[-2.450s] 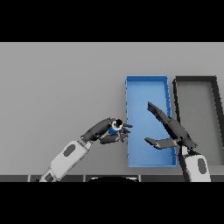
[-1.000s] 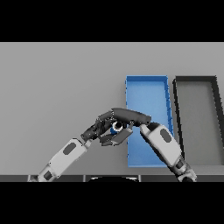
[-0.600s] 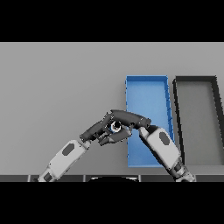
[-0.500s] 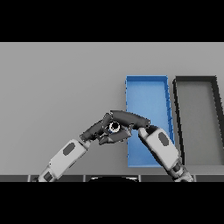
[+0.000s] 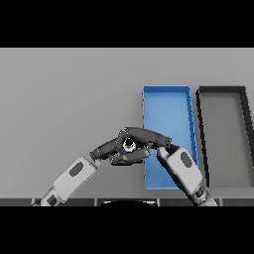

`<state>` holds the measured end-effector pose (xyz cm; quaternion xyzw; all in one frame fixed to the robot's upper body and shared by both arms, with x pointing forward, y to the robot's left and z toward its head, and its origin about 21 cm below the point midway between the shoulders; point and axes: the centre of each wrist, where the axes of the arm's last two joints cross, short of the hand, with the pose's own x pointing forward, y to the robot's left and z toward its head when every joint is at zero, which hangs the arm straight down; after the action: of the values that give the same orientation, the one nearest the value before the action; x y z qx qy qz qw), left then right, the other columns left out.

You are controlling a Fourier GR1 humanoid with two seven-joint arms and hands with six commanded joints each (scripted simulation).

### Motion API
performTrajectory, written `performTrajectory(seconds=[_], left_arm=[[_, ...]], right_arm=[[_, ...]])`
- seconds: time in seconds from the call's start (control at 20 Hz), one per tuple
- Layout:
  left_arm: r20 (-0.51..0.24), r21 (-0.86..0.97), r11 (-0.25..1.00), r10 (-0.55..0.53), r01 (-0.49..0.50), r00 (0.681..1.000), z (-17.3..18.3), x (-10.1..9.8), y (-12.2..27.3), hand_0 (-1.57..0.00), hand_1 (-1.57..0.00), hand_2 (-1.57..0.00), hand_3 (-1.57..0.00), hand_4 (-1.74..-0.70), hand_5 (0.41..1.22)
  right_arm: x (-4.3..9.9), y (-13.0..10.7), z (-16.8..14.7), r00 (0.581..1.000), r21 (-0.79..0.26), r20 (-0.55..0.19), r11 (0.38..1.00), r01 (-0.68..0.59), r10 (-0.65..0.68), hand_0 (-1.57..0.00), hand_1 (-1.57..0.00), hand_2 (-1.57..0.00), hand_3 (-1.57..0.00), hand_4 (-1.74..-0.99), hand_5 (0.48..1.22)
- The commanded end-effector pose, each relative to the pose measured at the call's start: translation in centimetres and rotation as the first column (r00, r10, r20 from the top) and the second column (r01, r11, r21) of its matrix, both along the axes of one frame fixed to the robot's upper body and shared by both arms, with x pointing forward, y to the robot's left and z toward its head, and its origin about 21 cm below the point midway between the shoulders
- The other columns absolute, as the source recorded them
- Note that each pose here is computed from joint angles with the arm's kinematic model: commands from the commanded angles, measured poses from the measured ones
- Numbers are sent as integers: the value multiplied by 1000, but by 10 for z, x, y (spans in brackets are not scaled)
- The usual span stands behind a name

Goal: Pick up the blue pipe and place it into the blue bin.

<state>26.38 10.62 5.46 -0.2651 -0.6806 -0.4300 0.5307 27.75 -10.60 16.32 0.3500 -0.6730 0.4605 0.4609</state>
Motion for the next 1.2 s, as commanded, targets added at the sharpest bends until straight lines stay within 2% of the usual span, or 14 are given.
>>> performTrajectory(seconds=[0.0, 0.1, 0.2, 0.25, 0.4, 0.45, 0.6, 0.65, 0.75, 0.9, 1.1, 1.15], left_arm=[[27, 4, 1000, 22, -22, 999, 1, 4, -1, -320, -262, -268, -108, -995, 1042], [31, 15, 999, 46, -46, 998, 1, 7, 4, -205, -167, -171, -69, -912, 901], [22, 40, 996, 75, -75, 997, -3, 8, 3, -131, -107, -109, -44, -854, 794], [39, 28, 997, 72, -74, 997, -2, 8, 3, -104, -85, -87, -35, -836, 754], [15, 20, 996, 86, -86, 996, -8, 7, 2, -53, -43, -44, -17, -830, 659], [-4, 18, 995, 102, -102, 995, -8, 11, 4, -42, -34, -35, -14, -842, 636], [-71, 63, 989, 140, -136, 988, -9, 4, 7, -21, -17, -17, -7, -873, 612], [-74, 64, 988, 148, -143, 986, -7, 5, 5, -17, -13, -14, -5, -880, 605], [-63, 71, 988, 145, -141, 987, -8, 1, 9, -10, -8, -8, -3, -878, 572], [-67, 85, 986, 148, -142, 987, -10, 0, 8, -5, -4, -4, -1, -870, 535], [-79, 95, 985, 149, -141, 986, -11, 1, 10, -1, -1, -1, 0, -865, 509], [-73, 100, 985, 147, -140, 986, -9, 3, 9, -1, -1, -1, 0, -864, 503]], right_arm=[[1, -3, 1, 1000, 12, -3, 1000, 0, 0, -1565, -1565, -1565, -1562, -1483, 1212], [1, -2, 0, 1000, 32, -2, 999, 4, -4, -1567, -1567, -1567, -1566, -1484, 1215], [1, -1, 3, 1000, 9, -3, 1000, 13, -13, -1568, -1568, -1568, -1567, -1484, 1217], [1, -1, 6, 1000, 10, -2, 1000, 23, -23, -1569, -1569, -1569, -1568, -1485, 1218], [0, 1, 1, 1000, 10, -5, 1000, 25, -25, -1570, -1570, -1570, -1570, -1485, 1219], [0, -1, 2, 1000, 19, 2, 1000, 24, -24, -1570, -1570, -1570, -1570, -1487, 1220], [-1, -4, 4, 999, 59, -11, 998, 33, -32, -1571, -1571, -1571, -1570, -1491, 1220], [3, -4, 6, 999, 69, -42, 997, 34, -32, -1571, -1571, -1571, -1571, -1492, 1220], [5, -4, 9, 988, 122, -155, 993, 2, 17, -1571, -1571, -1571, -1571, -1492, 1221], [9, -8, 29, 968, 175, -248, 985, -6, 50, -1571, -1571, -1571, -1571, -1494, 1221], [18, -9, 69, 967, 200, -252, 980, 13, 38, -1571, -1571, -1571, -1571, -1492, 1221], [18, -10, 79, 972, 210, -231, 978, 17, 33, -1571, -1571, -1571, -1571, -1493, 1221]])
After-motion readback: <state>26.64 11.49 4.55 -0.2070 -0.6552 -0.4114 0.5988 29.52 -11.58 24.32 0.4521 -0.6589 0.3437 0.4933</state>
